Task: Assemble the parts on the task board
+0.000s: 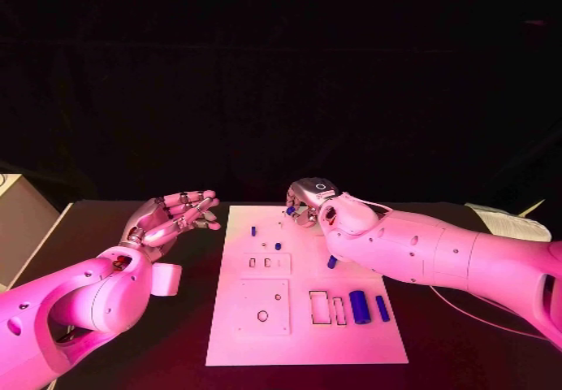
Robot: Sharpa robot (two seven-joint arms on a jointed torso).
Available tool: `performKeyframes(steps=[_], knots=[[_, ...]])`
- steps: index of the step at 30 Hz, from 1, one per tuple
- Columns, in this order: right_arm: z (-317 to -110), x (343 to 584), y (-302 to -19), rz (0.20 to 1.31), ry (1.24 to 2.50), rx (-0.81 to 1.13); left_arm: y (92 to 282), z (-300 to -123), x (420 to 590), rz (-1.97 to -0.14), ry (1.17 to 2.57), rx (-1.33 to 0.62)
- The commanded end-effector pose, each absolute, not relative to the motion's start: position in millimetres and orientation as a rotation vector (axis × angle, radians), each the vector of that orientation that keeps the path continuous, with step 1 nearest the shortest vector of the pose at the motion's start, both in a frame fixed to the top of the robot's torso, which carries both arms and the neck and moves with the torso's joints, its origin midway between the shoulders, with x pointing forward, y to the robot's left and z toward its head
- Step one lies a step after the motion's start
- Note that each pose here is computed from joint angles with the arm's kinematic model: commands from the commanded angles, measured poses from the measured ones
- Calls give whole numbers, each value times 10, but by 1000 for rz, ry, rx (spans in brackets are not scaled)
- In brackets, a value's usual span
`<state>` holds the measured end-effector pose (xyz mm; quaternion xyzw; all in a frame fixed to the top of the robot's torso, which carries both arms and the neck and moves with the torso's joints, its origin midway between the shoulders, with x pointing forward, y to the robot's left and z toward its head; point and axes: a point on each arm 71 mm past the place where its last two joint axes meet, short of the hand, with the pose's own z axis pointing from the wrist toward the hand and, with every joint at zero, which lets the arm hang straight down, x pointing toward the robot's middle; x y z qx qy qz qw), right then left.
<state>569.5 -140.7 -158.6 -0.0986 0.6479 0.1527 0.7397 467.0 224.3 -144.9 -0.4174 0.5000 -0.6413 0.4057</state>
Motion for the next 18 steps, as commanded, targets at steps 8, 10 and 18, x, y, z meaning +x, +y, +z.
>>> performKeyframes(steps=[8,10,18], knots=[[-1599,5728,-1341,340,1428,-221,2202,-1433,4659,-1639,1267,-1040],[-1606,5733,-1327,341,1430,-222,2199,-1433,4659,-1640,1267,-1040],[-1632,5764,-1313,335,1435,-212,2194,-1432,4659,-1640,1267,-1040]])
